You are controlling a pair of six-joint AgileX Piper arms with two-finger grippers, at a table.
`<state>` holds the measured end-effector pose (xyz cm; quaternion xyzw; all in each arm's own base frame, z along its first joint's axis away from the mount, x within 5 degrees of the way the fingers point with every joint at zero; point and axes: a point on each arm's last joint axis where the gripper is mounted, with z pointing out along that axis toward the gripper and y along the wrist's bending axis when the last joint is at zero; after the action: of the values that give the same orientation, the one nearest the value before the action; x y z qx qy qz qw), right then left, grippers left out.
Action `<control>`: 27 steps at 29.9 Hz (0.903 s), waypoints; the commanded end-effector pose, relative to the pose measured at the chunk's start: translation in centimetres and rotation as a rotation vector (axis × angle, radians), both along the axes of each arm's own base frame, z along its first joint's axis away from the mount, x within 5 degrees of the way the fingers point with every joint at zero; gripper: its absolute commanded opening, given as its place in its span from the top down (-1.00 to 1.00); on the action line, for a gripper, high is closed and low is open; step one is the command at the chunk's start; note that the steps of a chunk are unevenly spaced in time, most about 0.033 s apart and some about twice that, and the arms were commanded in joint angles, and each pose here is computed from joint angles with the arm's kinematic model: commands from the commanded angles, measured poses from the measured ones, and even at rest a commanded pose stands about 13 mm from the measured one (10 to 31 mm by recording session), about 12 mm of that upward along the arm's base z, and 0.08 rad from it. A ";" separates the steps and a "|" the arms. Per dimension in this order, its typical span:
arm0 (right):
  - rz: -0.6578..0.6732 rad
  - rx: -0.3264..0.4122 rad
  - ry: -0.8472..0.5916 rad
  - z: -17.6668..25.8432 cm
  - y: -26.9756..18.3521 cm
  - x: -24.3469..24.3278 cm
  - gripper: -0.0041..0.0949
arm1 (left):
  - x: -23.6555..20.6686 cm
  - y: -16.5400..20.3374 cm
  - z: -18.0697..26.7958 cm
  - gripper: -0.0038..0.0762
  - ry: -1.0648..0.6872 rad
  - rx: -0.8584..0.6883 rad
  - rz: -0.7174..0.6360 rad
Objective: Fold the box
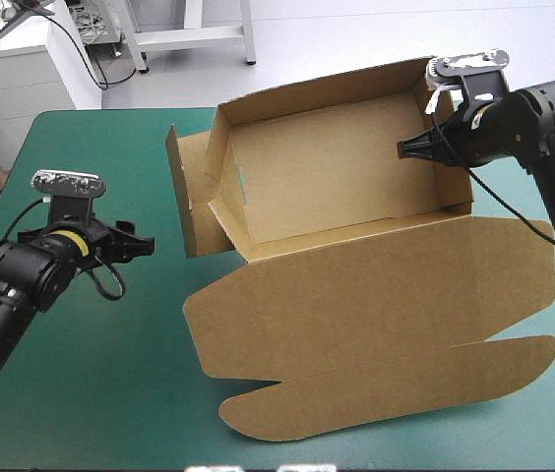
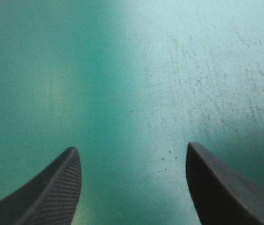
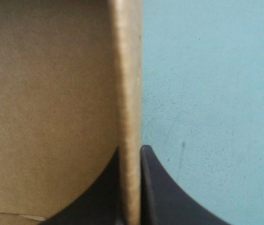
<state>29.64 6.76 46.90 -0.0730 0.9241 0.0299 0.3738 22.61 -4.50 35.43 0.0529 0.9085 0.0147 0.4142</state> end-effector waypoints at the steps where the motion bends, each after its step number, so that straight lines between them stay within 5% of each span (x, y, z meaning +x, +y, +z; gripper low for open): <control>1: -0.005 0.023 -0.061 1.9 -0.6 -1.5 0.96 | 2.9 0.9 0.5 -0.24 -0.029 -0.050 0.070; 8: -0.002 0.014 -0.062 1.9 -0.6 -1.5 0.96 | 7.0 4.3 -3.2 -0.24 0.074 -0.256 0.169; 27: -0.016 -0.013 -0.061 1.7 -0.8 -1.2 0.96 | 10.9 0.0 -5.3 -0.24 0.019 -0.761 -0.266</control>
<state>29.74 6.49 46.88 -0.0747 0.9237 0.0151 0.3754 34.08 -3.76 26.65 -0.0025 0.8764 -0.3268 0.3538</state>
